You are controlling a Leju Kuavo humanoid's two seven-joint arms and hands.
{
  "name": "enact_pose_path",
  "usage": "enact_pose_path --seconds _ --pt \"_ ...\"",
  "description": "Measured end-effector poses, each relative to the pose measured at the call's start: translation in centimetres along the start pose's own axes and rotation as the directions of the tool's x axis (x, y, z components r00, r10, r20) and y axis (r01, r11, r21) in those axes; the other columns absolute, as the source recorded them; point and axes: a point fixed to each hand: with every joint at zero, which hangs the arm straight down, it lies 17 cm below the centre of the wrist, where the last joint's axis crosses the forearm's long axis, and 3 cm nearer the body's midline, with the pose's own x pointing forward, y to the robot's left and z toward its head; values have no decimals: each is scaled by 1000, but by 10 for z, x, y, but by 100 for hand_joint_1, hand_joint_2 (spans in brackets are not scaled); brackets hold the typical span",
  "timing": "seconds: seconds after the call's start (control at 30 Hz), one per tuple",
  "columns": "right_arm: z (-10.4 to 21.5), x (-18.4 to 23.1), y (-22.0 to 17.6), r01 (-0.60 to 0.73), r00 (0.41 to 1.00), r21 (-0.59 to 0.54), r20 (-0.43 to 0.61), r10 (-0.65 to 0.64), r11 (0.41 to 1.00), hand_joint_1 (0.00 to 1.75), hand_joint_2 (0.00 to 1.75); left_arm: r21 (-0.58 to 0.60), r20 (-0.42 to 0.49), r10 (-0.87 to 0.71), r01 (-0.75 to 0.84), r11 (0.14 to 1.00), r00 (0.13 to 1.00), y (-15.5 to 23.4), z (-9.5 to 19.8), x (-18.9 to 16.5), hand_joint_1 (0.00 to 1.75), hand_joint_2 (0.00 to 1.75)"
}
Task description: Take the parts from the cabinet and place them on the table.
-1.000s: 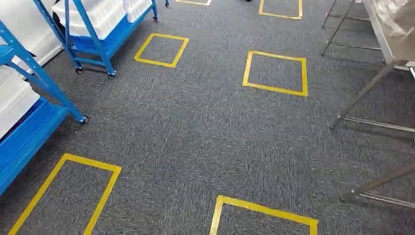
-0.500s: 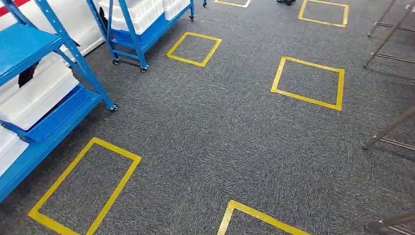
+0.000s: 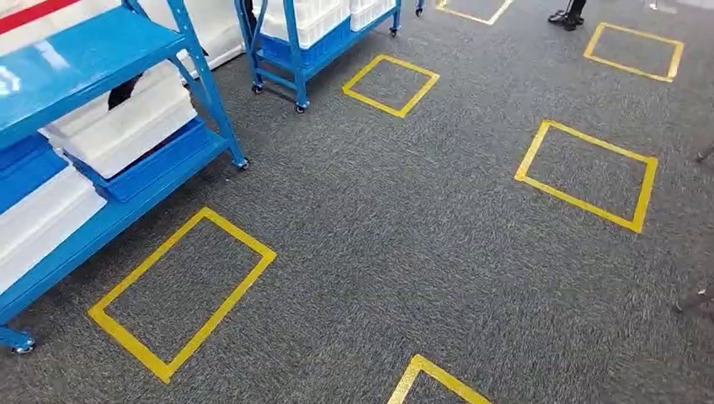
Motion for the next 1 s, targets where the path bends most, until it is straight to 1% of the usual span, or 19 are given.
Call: enact_pose_path --seconds 0.27,0.47,0.57,0.7,0.83,0.93,1.0 --pt "0 -8 1 10 1000 2 -13 -10 1000 0 0 -24 9 -9 9 1000 1000 -5 0 2 0 0" --pt "0 -4 0 13 1000 -2 -2 -13 1000 0 0 -27 13 -17 18 999 1000 -2 0 2 0 0" --pt "0 -9 1 16 1000 -3 -7 -16 1000 0 0 -30 22 -14 15 999 1000 -4 -1 7 0 0" --pt "0 -6 0 17 1000 -4 -2 -17 1000 0 0 -28 21 -17 18 999 1000 -2 0 3 0 0" --pt "0 -4 -1 15 1000 -5 0 -15 1000 0 0 -30 32 -14 15 999 999 -2 -2 8 0 0" --pt "0 4 -3 12 1000 -9 12 -12 1000 0 0 -26 27 -17 17 1000 999 2 -2 4 0 0" --pt "-1 1 -6 11 1000 -14 7 -11 1000 0 0 -29 27 -15 16 999 1000 1 -1 4 0 0"
